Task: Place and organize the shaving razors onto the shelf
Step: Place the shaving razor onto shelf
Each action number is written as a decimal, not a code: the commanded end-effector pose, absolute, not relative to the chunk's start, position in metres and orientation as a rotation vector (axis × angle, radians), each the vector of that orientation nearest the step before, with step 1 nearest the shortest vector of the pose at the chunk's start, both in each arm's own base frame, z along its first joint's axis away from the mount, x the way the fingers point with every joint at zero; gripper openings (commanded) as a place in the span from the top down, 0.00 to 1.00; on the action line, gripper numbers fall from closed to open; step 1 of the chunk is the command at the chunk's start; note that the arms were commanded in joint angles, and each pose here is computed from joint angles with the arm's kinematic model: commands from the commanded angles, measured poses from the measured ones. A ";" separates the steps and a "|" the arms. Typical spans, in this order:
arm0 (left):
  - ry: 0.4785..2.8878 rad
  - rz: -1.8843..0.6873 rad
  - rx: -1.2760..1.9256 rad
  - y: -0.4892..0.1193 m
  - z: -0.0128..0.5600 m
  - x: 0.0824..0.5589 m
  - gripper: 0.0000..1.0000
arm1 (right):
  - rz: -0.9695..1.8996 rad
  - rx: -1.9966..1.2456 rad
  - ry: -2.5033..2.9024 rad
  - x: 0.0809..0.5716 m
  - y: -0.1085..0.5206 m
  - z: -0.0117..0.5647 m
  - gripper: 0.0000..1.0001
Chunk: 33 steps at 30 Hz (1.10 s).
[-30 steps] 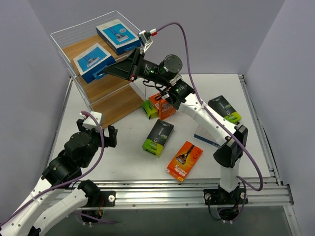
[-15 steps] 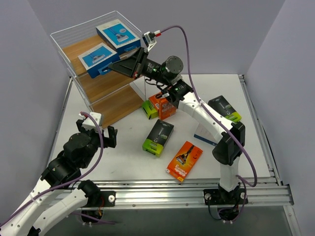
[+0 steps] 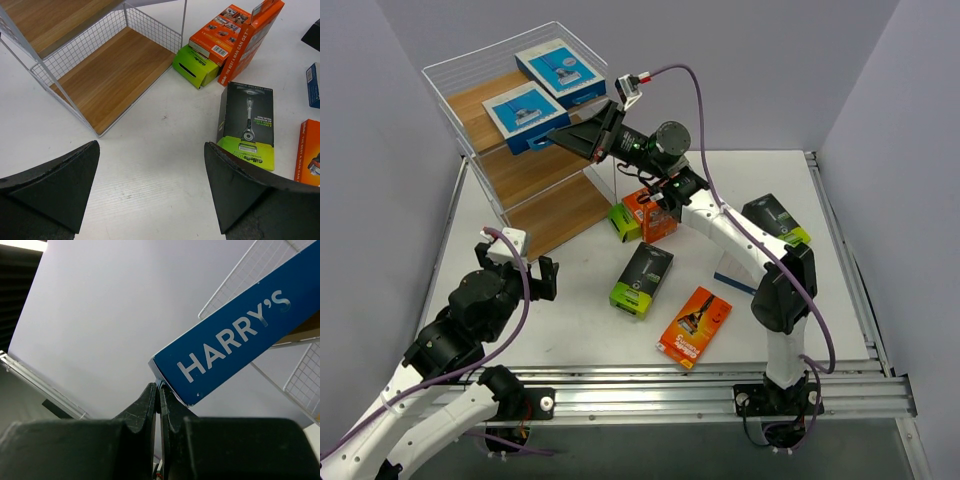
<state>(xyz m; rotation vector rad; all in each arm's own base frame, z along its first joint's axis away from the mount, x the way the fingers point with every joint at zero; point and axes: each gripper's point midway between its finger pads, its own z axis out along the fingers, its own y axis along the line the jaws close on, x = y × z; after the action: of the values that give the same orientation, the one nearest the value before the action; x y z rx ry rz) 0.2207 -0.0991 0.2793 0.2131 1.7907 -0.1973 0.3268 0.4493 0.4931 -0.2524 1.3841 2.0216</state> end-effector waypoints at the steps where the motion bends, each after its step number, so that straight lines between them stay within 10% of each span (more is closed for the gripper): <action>1: 1.754 -0.218 0.209 -0.102 0.289 0.222 0.06 | 2.024 -0.245 1.251 0.329 0.438 0.512 1.00; 33: 1.752 -0.219 0.211 -0.102 0.289 0.221 0.05 | 2.065 -0.104 1.341 0.364 0.456 0.482 1.00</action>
<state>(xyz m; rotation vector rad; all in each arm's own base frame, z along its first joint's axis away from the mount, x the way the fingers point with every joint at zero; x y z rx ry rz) 0.2203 -0.0992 0.2776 0.2157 1.7927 -0.1970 0.3654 0.4665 0.4498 -0.0854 1.4754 2.0435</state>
